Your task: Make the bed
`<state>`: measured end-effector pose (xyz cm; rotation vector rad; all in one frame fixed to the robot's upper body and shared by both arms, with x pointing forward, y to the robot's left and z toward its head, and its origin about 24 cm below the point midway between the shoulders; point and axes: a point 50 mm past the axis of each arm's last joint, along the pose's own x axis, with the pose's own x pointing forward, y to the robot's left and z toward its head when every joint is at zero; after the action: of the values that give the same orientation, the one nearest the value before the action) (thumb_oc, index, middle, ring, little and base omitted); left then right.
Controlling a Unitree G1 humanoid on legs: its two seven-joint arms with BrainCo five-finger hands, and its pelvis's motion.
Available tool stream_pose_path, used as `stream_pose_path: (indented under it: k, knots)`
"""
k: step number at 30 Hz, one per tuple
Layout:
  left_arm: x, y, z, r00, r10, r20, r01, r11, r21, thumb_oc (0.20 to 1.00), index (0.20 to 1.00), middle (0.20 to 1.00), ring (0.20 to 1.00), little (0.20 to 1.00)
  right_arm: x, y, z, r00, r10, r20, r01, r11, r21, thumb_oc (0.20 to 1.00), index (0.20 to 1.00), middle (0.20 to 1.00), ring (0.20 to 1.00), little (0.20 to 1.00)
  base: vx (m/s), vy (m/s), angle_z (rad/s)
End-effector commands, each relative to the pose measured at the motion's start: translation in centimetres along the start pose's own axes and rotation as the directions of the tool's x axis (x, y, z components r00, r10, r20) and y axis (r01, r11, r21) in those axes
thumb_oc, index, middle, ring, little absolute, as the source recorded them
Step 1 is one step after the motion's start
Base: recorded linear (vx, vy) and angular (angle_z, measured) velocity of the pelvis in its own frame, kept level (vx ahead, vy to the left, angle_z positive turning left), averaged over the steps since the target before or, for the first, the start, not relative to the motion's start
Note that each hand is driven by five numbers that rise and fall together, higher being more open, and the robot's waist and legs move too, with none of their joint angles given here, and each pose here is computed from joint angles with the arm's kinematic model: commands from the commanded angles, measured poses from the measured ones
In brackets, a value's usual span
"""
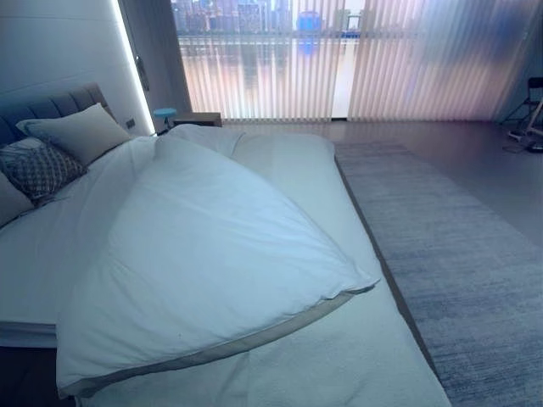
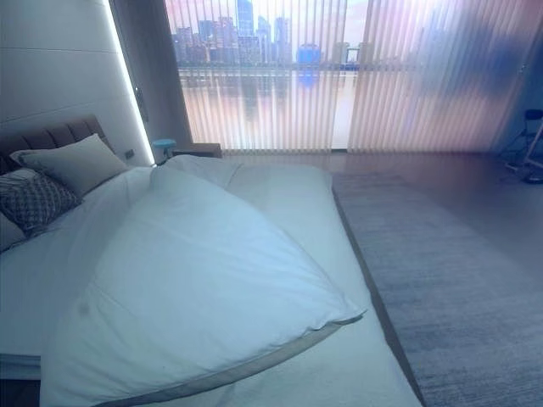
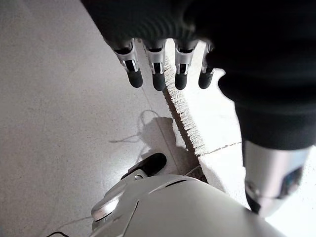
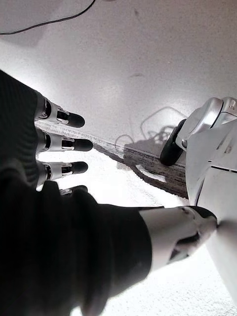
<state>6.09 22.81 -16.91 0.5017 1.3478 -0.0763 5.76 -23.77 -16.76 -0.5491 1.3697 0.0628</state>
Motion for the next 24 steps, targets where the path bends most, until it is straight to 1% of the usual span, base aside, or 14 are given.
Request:
stream_pose_path:
  k: [1,9,24]
  knots:
    - [0.19,-0.08,2.91,0.998,-0.016,0.067,0.013,0.999,0.042,1.000,1.000,1.000,1.000,1.000,0.26,-2.02,2.57,0.998,-0.041,0.054,0.045,0.996,-0.077,1.000,1.000,1.000,1.000,1.000,0.00,0.000,0.00]
    - [0.22,0.24,2.68,0.999,-0.005,0.053,0.004,1.000,0.022,1.000,1.000,1.000,1.000,1.000,0.26,-2.18,2.87,0.997,-0.044,0.060,0.049,0.996,-0.076,1.000,1.000,1.000,1.000,1.000,0.00,0.000,0.00]
    - [0.22,0.24,2.70,0.999,0.011,0.048,-0.013,0.999,0.032,1.000,1.000,1.000,1.000,1.000,0.25,-2.01,3.31,0.996,-0.047,0.070,0.052,0.996,-0.070,1.000,1.000,1.000,1.000,1.000,0.00,0.000,0.00]
